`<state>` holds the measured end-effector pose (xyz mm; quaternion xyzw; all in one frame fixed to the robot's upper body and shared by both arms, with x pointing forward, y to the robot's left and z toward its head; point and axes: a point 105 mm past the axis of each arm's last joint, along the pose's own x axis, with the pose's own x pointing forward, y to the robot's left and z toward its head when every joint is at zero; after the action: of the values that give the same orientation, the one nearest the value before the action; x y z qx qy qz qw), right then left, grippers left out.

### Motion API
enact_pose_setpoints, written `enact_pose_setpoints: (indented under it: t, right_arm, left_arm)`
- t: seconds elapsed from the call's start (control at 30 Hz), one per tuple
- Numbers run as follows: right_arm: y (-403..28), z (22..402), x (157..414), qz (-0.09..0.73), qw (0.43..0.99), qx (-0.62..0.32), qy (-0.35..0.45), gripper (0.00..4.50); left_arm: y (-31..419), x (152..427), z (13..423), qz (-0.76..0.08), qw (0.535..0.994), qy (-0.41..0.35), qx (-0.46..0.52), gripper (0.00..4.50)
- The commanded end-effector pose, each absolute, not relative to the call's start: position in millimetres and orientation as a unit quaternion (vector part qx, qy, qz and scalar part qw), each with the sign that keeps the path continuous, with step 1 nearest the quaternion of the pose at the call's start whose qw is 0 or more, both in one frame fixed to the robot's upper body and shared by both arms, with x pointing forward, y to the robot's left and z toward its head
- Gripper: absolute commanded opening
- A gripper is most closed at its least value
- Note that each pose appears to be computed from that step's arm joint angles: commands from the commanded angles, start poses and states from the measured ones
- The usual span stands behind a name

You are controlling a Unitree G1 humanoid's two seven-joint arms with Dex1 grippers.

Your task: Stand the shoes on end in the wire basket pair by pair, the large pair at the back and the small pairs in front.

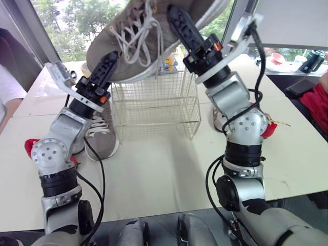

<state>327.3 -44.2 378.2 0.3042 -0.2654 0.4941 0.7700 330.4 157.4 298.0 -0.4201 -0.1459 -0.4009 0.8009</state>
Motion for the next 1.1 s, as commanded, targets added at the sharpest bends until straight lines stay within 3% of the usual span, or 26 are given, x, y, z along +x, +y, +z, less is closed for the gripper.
enact_pose_setpoints:
  t: [0.03,0.13,0.23,0.33,0.43,0.6,0.77,0.97,1.1]
  right_arm:
    - [-61,423,310,0.508,0.742,0.256,-0.355,1.7]
    - [-97,453,314,0.493,0.738,0.234,-0.397,1.7]
    - [-114,470,312,0.488,0.736,0.202,-0.424,1.7]
    - [-115,485,312,0.488,0.747,0.093,-0.442,1.7]
    - [-110,475,330,0.498,0.761,-0.044,-0.414,1.7]
    - [-102,459,355,0.514,0.758,-0.137,-0.376,1.7]
    - [-95,432,378,0.507,0.767,-0.223,-0.323,1.7]
    - [-89,407,392,0.516,0.773,-0.262,-0.261,1.7]
    - [-82,396,401,0.53,0.791,-0.221,-0.212,1.7]
  left_arm:
    - [150,322,300,-0.41,0.837,-0.135,-0.337,4.3]
    - [143,306,297,-0.438,0.856,-0.114,-0.252,4.3]
    - [140,290,301,-0.466,0.84,-0.116,-0.254,4.3]
    - [135,270,293,-0.491,0.833,-0.084,-0.242,4.3]
    - [134,253,288,-0.5,0.833,-0.059,-0.228,4.3]
    - [133,234,271,-0.516,0.825,-0.015,-0.23,4.3]
    - [146,232,244,-0.479,0.844,0.019,-0.24,4.3]
    - [151,227,237,-0.464,0.854,0.025,-0.234,4.3]
    - [150,228,231,-0.459,0.858,0.031,-0.227,4.3]
